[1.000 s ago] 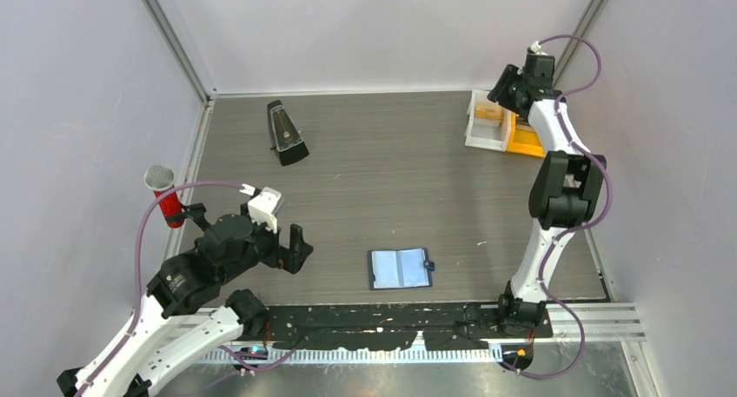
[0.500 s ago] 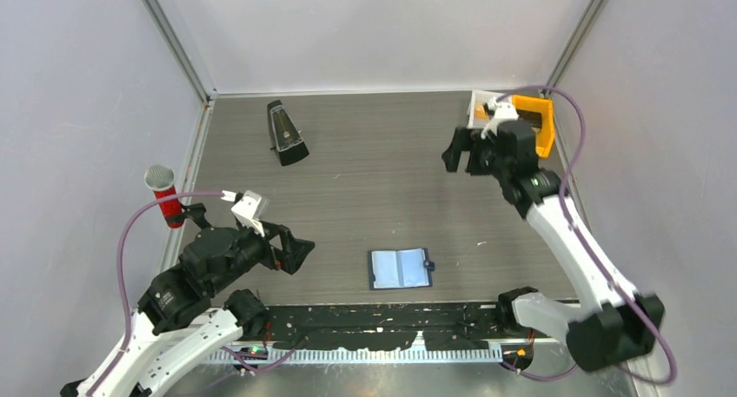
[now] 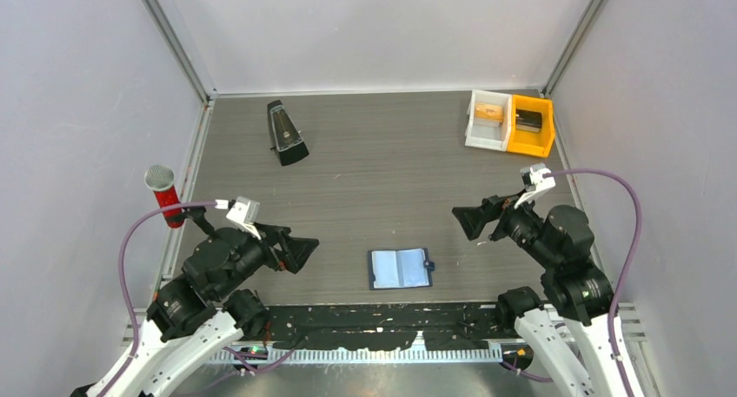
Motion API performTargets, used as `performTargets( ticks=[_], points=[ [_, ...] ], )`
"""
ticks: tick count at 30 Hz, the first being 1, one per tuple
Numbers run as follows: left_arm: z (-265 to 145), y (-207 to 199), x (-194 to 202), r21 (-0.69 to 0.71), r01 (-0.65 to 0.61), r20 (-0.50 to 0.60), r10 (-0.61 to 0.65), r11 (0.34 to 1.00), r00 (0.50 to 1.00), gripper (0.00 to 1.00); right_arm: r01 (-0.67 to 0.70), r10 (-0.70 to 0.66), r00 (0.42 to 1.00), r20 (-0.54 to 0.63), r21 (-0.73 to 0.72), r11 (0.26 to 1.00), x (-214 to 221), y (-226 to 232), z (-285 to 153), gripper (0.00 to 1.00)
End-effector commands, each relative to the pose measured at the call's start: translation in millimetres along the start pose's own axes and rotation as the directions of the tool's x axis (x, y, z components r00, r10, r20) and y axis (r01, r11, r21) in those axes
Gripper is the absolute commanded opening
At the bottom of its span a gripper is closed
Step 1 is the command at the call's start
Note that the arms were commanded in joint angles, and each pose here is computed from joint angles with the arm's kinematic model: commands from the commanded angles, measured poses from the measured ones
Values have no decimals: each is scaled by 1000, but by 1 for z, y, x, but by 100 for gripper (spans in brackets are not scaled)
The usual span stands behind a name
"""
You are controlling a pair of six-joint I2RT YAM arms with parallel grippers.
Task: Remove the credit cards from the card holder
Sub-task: Reset both arms
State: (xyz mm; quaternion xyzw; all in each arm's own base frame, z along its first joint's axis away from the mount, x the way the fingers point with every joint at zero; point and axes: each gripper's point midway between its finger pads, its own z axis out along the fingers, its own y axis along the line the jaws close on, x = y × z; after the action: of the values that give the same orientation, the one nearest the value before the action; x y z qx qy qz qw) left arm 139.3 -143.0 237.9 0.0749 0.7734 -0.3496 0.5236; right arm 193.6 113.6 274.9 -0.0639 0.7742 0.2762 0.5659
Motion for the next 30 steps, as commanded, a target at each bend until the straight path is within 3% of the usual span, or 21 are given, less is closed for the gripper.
performTargets(
  ticks=[1,8,30],
  points=[
    [1,-3,-14,7,48,73,-48,999,996,99,-90,83,995,-63,-122,988,29,22,-14,95],
    [-2,0,-10,-10,64,55,-63,998,997,99,-100,89,992,-94,-127,987,61,16,-20,95],
    [6,-2,-3,-5,81,23,-81,997,996,99,-45,44,999,-10,-193,980,39,27,-16,96]
  ],
)
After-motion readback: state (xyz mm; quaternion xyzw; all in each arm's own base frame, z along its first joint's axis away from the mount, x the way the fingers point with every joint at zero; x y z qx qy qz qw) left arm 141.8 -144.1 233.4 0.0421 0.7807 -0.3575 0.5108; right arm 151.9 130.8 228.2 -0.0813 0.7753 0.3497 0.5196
